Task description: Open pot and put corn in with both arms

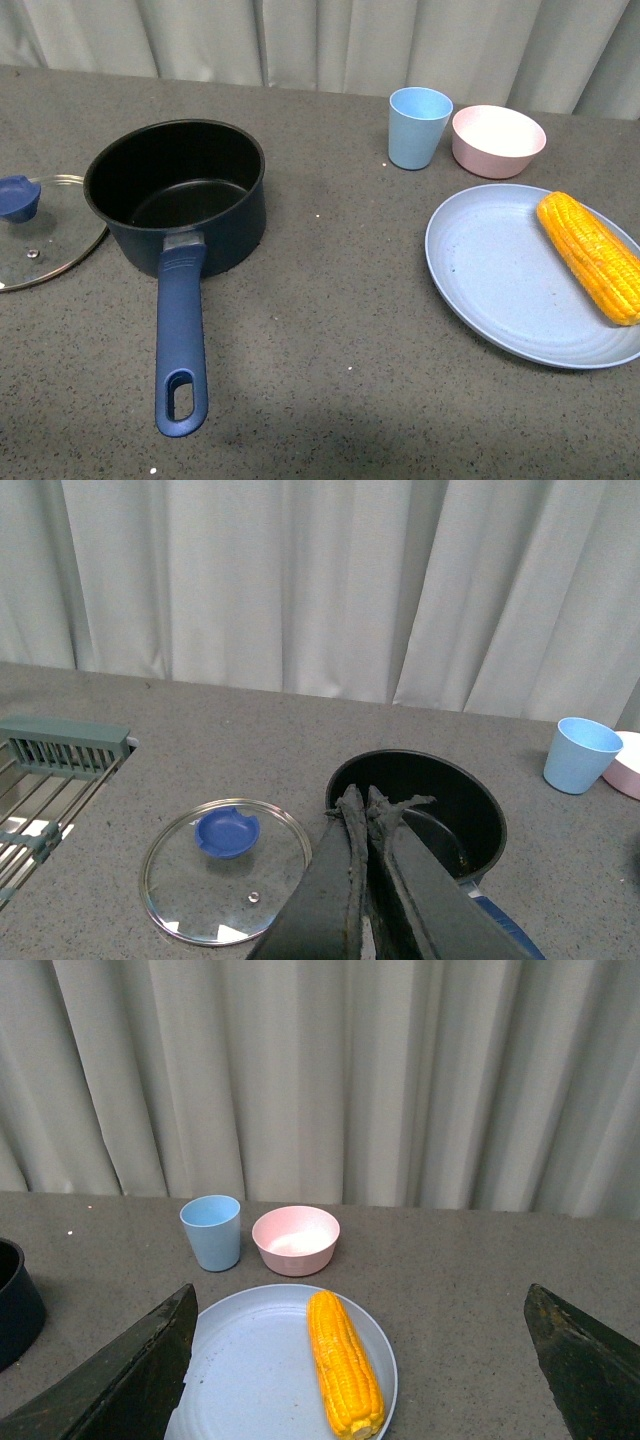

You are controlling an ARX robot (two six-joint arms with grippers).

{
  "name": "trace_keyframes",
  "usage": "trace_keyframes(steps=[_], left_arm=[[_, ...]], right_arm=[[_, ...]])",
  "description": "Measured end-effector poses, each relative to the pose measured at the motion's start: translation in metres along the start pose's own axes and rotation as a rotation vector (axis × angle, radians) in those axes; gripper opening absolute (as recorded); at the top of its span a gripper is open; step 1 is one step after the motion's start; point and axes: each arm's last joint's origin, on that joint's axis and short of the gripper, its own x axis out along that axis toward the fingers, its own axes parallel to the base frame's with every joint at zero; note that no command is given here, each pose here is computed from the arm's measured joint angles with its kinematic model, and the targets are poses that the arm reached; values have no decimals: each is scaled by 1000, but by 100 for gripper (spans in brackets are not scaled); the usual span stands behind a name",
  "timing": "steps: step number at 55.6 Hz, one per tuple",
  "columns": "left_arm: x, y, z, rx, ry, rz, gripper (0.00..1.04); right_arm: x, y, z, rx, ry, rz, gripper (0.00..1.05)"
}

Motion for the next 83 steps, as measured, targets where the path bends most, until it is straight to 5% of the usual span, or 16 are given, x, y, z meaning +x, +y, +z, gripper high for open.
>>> trace_keyframes(steps=[53, 61, 70, 83], left_arm=[[-23, 0, -3, 0, 6, -1, 5], [-23, 0, -3, 1, 6, -1, 28], [-23, 0, -3, 1, 6, -1, 57], [-23, 0, -3, 1, 5, -1, 98]], right_arm=[[0, 0, 0, 0, 0, 0, 96], [0, 0, 0, -2, 2, 2, 96], [9, -3, -1, -37, 276, 80, 96], [72, -8, 21, -62, 362, 50, 96]])
